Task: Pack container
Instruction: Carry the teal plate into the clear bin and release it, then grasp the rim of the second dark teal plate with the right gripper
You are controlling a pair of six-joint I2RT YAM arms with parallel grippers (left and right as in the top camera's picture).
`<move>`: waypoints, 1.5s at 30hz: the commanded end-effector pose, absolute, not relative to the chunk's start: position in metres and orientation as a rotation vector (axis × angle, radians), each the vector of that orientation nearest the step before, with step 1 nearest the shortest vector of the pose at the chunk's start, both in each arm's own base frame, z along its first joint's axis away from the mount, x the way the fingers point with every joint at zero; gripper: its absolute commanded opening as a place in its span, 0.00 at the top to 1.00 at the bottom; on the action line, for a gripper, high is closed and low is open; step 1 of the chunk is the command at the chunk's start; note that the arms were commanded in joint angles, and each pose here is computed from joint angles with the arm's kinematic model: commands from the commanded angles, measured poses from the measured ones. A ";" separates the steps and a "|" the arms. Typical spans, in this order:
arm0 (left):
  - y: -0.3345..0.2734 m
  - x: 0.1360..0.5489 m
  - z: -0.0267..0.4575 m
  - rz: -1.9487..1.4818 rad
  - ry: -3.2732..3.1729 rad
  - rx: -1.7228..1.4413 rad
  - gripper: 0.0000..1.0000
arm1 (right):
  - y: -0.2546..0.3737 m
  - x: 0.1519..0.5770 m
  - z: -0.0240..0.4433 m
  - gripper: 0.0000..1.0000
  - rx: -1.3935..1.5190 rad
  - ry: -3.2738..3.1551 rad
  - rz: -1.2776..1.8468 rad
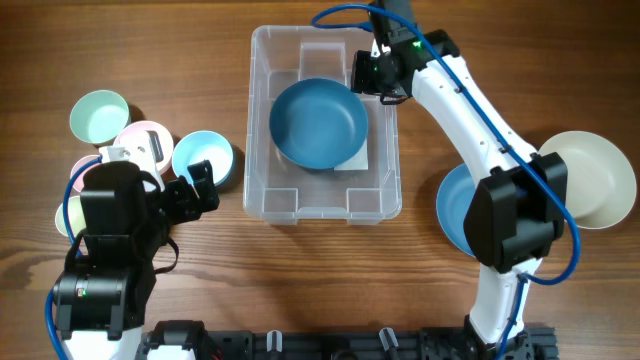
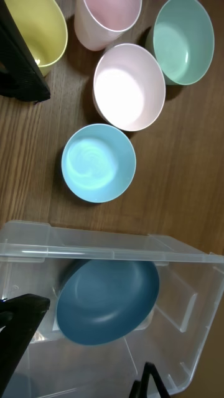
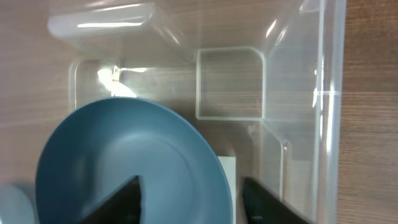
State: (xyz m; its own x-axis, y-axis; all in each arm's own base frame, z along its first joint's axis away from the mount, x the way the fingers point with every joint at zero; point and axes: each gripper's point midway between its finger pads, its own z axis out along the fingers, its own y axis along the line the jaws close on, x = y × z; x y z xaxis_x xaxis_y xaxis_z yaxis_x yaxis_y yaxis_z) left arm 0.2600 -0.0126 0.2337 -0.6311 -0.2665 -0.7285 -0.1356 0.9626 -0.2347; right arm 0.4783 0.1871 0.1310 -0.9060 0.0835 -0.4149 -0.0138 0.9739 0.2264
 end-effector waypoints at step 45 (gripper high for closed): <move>-0.015 0.253 0.235 -0.209 2.283 -0.277 0.00 | -0.084 0.211 0.021 0.58 1.646 2.560 0.148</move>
